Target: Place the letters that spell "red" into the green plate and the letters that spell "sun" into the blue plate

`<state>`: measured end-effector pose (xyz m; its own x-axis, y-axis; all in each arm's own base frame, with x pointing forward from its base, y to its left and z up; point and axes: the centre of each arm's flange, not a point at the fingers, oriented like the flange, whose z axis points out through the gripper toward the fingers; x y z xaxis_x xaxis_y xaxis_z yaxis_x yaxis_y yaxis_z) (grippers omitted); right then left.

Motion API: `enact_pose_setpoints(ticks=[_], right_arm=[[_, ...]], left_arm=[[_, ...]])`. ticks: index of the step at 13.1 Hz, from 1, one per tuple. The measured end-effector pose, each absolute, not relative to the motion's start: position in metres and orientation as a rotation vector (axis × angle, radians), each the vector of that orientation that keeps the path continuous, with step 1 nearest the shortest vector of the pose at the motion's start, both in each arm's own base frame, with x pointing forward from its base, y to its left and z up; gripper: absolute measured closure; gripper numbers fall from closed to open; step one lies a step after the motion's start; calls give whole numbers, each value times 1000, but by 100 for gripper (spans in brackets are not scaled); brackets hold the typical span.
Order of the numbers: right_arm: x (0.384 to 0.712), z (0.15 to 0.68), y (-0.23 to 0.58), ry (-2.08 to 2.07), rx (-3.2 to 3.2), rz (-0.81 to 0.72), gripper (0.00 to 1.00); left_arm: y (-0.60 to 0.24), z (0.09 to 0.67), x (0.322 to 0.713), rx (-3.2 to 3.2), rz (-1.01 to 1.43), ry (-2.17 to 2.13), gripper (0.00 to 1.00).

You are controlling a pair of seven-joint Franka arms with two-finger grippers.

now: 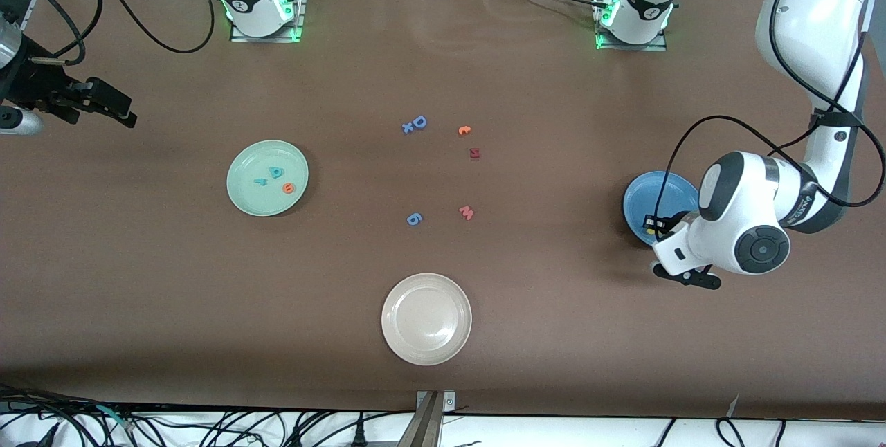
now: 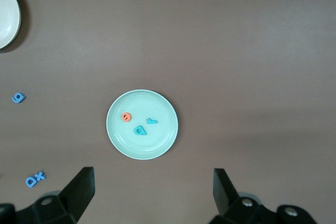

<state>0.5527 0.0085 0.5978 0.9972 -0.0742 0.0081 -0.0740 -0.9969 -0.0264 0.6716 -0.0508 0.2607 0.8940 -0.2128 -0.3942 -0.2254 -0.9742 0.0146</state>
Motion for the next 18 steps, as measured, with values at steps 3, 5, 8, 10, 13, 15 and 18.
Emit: enact_pose_setpoints(ticks=[3, 5, 8, 10, 13, 15, 18], right_arm=[[553, 598, 9, 115, -3113, -14, 0], [553, 598, 9, 115, -3113, -14, 0], [553, 598, 9, 115, -3113, -14, 0], [553, 598, 9, 115, -3113, -14, 0], [553, 598, 9, 115, -3113, -14, 0], [553, 598, 9, 114, -3113, -14, 0], [553, 598, 10, 112, -3114, -14, 0]], left_arm=[[-46, 234, 663, -2964, 692, 380, 73], [-38, 229, 663, -2951, 701, 368, 57], [-17, 241, 669, -2958, 683, 320, 29], [1, 264, 673, -2963, 661, 272, 6], [27, 317, 676, -2972, 566, 201, 0], [44, 351, 674, -2972, 511, 155, 0], [59, 391, 666, -2964, 475, 108, 0]])
